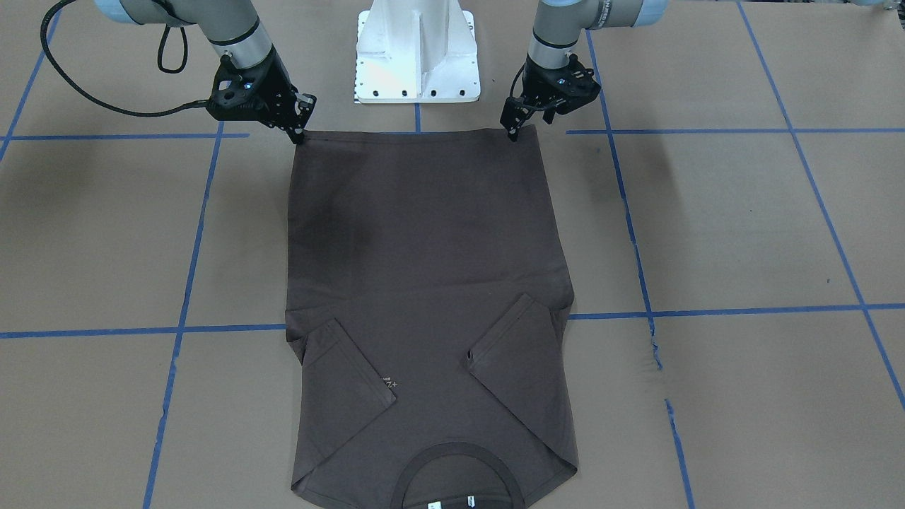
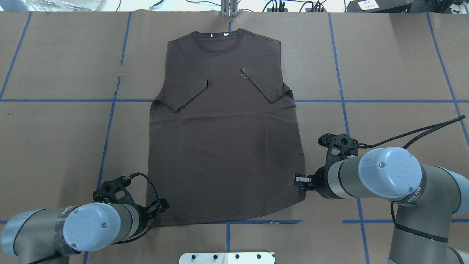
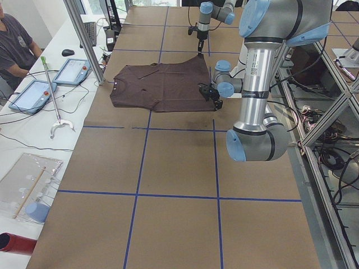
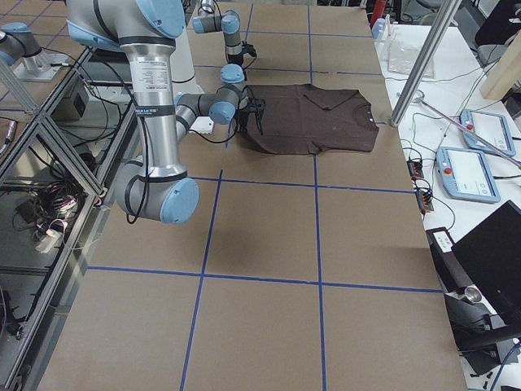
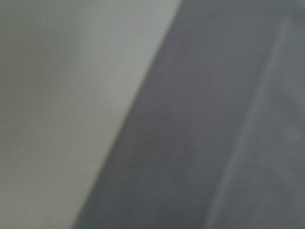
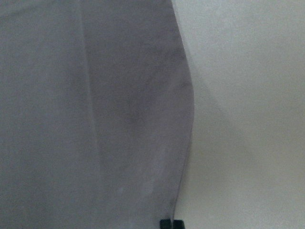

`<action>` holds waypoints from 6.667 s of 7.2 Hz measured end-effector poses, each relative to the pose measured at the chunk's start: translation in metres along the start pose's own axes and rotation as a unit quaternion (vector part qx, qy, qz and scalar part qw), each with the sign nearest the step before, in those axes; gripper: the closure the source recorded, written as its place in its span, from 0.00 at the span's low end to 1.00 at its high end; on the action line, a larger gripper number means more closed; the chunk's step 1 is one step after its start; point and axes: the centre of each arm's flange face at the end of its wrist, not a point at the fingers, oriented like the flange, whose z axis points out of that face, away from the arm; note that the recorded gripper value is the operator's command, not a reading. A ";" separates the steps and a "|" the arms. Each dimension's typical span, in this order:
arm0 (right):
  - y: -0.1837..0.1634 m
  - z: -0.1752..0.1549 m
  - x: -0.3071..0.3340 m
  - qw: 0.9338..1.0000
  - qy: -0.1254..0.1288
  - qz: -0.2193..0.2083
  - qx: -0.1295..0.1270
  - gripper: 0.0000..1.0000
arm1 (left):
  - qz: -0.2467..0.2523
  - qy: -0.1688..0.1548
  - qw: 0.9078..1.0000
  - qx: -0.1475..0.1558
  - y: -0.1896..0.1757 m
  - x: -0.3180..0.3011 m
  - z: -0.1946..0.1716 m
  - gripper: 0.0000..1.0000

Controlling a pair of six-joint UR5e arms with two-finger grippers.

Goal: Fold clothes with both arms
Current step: 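Lower the left gripper to the other hem corner and grasp both hem corners, then lift the hem with both grippers and fold it toward the collar, then lay the hem down near the collar and open both grippers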

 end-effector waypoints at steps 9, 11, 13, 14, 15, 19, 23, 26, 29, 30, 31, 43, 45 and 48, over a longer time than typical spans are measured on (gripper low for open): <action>-0.003 -0.006 -0.002 1.000 -0.005 0.001 0.003 1.00 | -0.011 -0.019 1.000 -0.007 0.021 -0.008 0.013 1.00; -0.003 -0.006 -0.002 1.000 -0.005 0.001 0.004 1.00 | -0.014 -0.019 1.000 -0.006 0.021 -0.008 0.012 1.00; -0.003 -0.007 -0.002 1.000 -0.006 0.002 0.003 1.00 | -0.016 -0.014 1.000 -0.007 0.018 -0.004 0.008 1.00; -0.003 -0.008 -0.002 1.000 -0.006 0.002 0.001 1.00 | -0.017 -0.013 1.000 -0.006 0.016 -0.003 0.007 1.00; -0.004 -0.008 -0.001 1.000 -0.006 0.003 -0.003 1.00 | -0.018 -0.012 1.000 -0.005 0.014 -0.002 0.006 1.00; -0.001 -0.016 0.003 1.000 -0.008 0.006 -0.026 1.00 | -0.005 -0.002 1.000 -0.005 0.005 0.003 -0.042 1.00; 0.041 -0.044 0.020 0.994 -0.016 -0.011 -0.105 1.00 | 0.059 -0.014 0.998 -0.031 0.038 -0.012 -0.116 1.00; 0.056 -0.065 0.021 0.992 -0.030 -0.028 -0.118 1.00 | 0.063 -0.010 0.997 -0.042 0.046 -0.011 -0.136 1.00; 0.008 -0.079 0.014 0.996 -0.052 -0.038 -0.068 1.00 | 0.082 0.020 0.996 0.002 -0.008 0.014 -0.149 1.00; -0.020 -0.079 0.016 0.997 -0.051 -0.042 -0.044 1.00 | 0.086 0.024 0.996 0.024 -0.036 0.024 -0.152 1.00; -0.052 -0.079 0.020 0.998 -0.047 -0.044 -0.020 1.00 | 0.088 0.025 0.995 0.043 -0.067 0.039 -0.151 1.00; -0.396 0.028 -0.066 0.998 0.028 0.040 0.031 1.00 | 0.097 0.059 0.979 0.167 -0.340 0.168 -0.040 1.00; -0.397 0.030 -0.063 0.999 0.027 0.035 0.030 1.00 | 0.095 0.064 0.979 0.170 -0.352 0.177 -0.030 1.00; -0.391 0.021 -0.076 0.999 0.012 0.030 0.026 0.76 | 0.096 0.078 0.977 0.172 -0.351 0.188 -0.036 0.39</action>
